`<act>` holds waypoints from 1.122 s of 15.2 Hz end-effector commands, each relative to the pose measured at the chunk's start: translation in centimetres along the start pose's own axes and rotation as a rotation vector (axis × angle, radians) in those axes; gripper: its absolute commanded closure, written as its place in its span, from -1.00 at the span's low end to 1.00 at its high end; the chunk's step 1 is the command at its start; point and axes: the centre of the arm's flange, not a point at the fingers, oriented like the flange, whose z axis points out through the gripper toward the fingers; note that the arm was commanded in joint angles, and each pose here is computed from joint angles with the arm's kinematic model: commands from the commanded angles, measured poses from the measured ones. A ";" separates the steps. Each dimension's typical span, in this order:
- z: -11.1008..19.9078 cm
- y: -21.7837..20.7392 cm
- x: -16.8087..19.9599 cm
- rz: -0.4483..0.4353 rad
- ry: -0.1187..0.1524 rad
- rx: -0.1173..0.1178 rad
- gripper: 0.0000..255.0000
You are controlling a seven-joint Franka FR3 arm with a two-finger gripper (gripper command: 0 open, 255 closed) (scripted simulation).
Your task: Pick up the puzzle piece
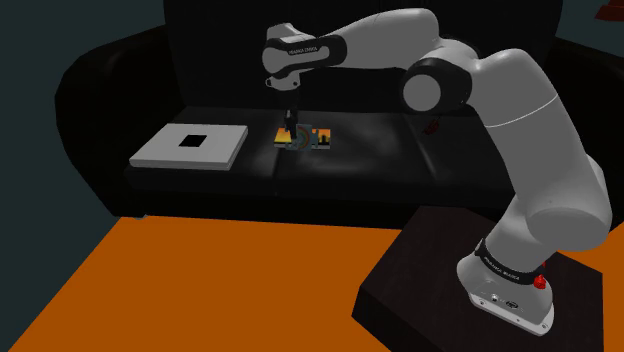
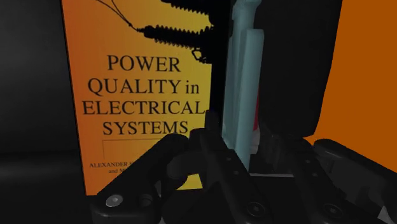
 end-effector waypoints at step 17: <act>-4.6 -0.6 -0.5 0.000 0.000 0.000 1.00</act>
